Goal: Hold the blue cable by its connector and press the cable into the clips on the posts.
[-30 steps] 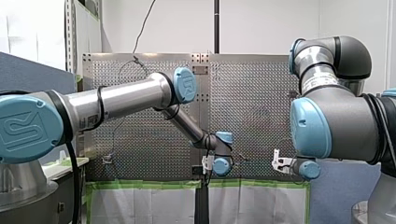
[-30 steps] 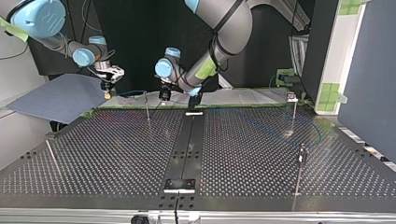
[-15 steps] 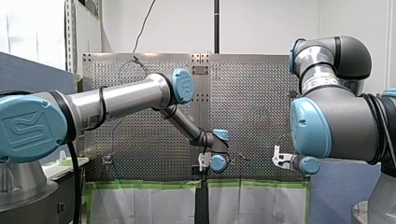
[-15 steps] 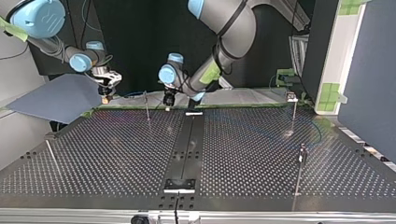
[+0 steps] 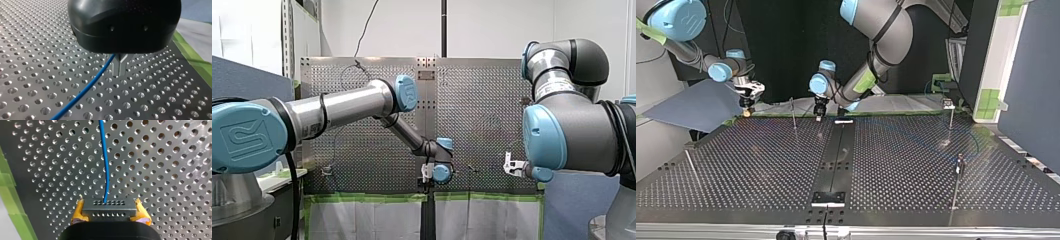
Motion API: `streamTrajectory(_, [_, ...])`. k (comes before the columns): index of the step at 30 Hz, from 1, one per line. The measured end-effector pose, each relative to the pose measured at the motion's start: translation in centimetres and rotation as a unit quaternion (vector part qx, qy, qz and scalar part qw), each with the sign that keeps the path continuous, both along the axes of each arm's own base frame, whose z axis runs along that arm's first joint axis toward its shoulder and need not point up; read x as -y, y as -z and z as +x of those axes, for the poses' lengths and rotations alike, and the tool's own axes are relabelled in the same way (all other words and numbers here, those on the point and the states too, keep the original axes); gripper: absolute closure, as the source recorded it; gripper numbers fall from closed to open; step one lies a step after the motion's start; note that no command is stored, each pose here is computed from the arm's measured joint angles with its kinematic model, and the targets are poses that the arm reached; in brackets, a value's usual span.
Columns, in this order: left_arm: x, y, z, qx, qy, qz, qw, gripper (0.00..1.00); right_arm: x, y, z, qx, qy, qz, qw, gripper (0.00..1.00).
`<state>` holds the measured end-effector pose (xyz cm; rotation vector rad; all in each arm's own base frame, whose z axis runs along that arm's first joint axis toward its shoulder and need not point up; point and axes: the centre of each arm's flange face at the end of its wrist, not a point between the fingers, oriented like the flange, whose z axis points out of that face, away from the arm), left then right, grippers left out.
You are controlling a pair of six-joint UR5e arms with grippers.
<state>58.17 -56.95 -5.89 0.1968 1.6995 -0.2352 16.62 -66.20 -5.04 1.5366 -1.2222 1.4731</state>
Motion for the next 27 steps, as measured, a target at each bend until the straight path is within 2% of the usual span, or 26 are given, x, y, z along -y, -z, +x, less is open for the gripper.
streamTrajectory(9, [-0.5,0.0,0.5,-0.003,-0.003,0.001,1.0,1.0,1.5,-1.1,0.1,0.013,0.001,-0.012,0.9998,1.0])
streamTrajectory(19, [-0.9,2.1,0.7,-0.016,-0.015,0.007,0.9997,1.0,2.6,-1.8,0.2,0.024,0.001,-0.02,0.9995,1.0])
streamTrajectory(27, [-0.6,1.6,0.9,-0.002,-0.033,0.001,0.9995,1.0,2.7,-1.8,0.3,0.028,0.001,-0.02,0.9994,1.0])
